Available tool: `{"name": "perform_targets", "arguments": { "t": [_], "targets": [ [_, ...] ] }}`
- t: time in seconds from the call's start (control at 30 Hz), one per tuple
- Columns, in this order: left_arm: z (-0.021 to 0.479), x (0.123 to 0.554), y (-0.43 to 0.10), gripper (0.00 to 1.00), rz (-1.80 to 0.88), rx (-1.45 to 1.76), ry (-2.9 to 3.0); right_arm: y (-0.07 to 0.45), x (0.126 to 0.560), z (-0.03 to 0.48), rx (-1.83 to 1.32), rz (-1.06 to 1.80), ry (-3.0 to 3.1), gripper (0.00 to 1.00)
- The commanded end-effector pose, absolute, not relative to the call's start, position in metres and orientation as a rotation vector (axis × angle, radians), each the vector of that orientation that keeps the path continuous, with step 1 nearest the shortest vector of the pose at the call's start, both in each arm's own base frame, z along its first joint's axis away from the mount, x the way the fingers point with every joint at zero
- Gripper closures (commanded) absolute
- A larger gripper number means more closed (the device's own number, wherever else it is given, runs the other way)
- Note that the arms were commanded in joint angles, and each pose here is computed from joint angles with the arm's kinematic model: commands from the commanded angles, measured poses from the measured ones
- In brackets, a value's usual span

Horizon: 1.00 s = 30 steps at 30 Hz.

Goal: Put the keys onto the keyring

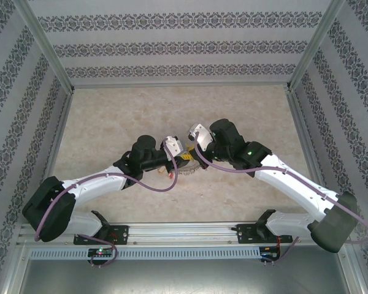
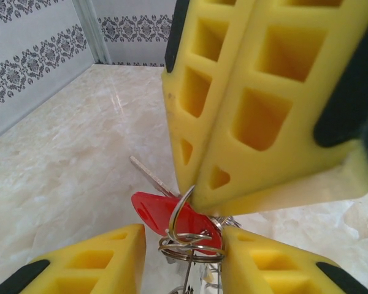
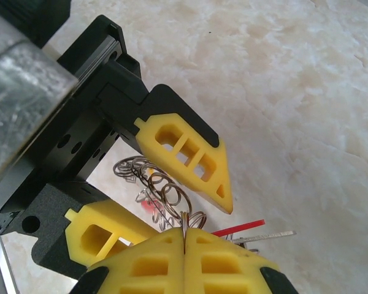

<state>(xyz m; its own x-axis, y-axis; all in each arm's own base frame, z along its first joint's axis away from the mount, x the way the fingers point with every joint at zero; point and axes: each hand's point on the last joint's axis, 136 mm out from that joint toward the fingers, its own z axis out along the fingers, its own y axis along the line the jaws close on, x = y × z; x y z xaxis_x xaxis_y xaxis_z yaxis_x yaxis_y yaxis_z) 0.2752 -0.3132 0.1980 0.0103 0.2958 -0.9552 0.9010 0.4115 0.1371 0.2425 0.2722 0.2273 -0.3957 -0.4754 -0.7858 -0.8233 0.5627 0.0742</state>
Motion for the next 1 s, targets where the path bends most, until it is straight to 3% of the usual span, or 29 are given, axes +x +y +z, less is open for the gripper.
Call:
{"name": "perform_targets", "arguments": {
  "t": [0.0,0.17,0.43,0.97],
  "targets": [
    [0.207,0.271,-0.318,0.63,-0.666,1.128,1.492,0.275,0.239,0.242,-1.062,0.627,1.981,1.00],
    [0.205,0.271,-0.313,0.61,-0.645,1.116,1.501,0.275,0.240,0.242,-1.069,0.620,1.975,1.00],
    [0.204,0.268,-0.312,0.73,-0.654,1.129,1.492,0.275,0.238,0.241,-1.094,0.619,1.966,1.00],
    [0.220,0.229,-0.330,0.80,-0.849,1.321,1.357,0.270,0.236,0.230,-1.256,0.514,1.838,1.00]
  ]
}}
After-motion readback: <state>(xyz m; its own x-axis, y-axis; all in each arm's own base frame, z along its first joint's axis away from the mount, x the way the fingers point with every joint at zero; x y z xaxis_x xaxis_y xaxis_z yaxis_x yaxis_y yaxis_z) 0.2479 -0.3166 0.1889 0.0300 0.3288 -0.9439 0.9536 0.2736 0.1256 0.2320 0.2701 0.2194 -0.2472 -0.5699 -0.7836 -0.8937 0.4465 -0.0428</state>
